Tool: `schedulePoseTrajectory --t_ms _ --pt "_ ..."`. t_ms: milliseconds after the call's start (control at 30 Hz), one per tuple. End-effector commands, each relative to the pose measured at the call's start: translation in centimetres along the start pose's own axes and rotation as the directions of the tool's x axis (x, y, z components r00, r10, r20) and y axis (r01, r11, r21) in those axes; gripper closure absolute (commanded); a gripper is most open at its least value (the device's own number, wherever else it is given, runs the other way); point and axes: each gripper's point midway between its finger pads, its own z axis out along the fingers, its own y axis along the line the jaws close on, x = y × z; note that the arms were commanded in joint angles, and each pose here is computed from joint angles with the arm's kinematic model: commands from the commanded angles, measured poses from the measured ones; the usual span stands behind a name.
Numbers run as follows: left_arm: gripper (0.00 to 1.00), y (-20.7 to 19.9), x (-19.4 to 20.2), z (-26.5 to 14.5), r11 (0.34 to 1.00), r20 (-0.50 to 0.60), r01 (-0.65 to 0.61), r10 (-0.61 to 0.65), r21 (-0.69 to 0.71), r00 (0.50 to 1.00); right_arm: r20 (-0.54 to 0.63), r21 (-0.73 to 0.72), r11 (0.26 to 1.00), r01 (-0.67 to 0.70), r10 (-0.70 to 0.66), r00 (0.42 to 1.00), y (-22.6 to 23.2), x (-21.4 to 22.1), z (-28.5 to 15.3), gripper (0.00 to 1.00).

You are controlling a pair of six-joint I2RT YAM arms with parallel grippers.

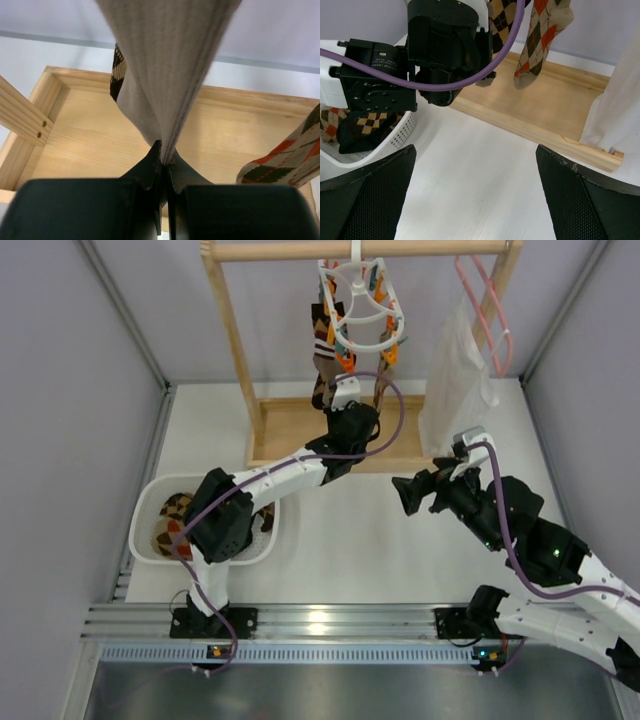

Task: Remove the socks clipped to the hanger

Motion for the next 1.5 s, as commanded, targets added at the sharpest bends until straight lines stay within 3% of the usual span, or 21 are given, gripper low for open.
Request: schedulePoseTrajectory --t_ms 0,267,633,800,1033,1333,1467 --pt "1.00 1.0 -1.8 -1.3 0.996 0.021 0.085 -0.086 0.019 0.996 0.031 -0.028 0.999 -0.017 0.018 0.999 0.6 -1.3 0.3 0.01" --pt "1.00 -0.1 -1.1 -4.7 0.964 -0.071 0.112 -0.098 0.239 0.993 0.096 -0.104 0.989 -0.107 0.117 0.988 2.6 -4.8 0.5 0.00" --pt "1.00 -2.7 -0.6 -11.2 0.958 -0.023 0.017 -0.011 0.286 1.000 0.180 -0.168 0.978 -0.122 0.152 0.972 4.5 -12.0 0.4 0.01" --pt "1.00 -4.8 -1.7 -12.9 0.958 0.031 -0.047 0.040 0.282 0.999 0.164 -0.156 0.983 -0.097 0.123 0.979 5.1 -14.6 1.2 0.00" --pt "1.00 -9.8 -1.6 -15.3 0.940 0.097 -0.169 0.147 0.296 0.984 0.062 -0.052 0.999 -0.008 0.012 0.998 5.3 -14.8 5.0 0.02" --pt "1.00 -13.8 -0.3 -14.6 0.908 0.155 -0.324 0.292 0.265 0.944 -0.034 0.038 0.990 0.134 -0.132 0.991 5.8 -15.1 10.1 0.09" --pt "1.00 -15.1 -0.5 -14.3 0.886 0.182 -0.381 0.342 0.264 0.922 -0.028 0.253 0.945 0.206 -0.206 0.978 2.9 -16.7 11.9 0.12"
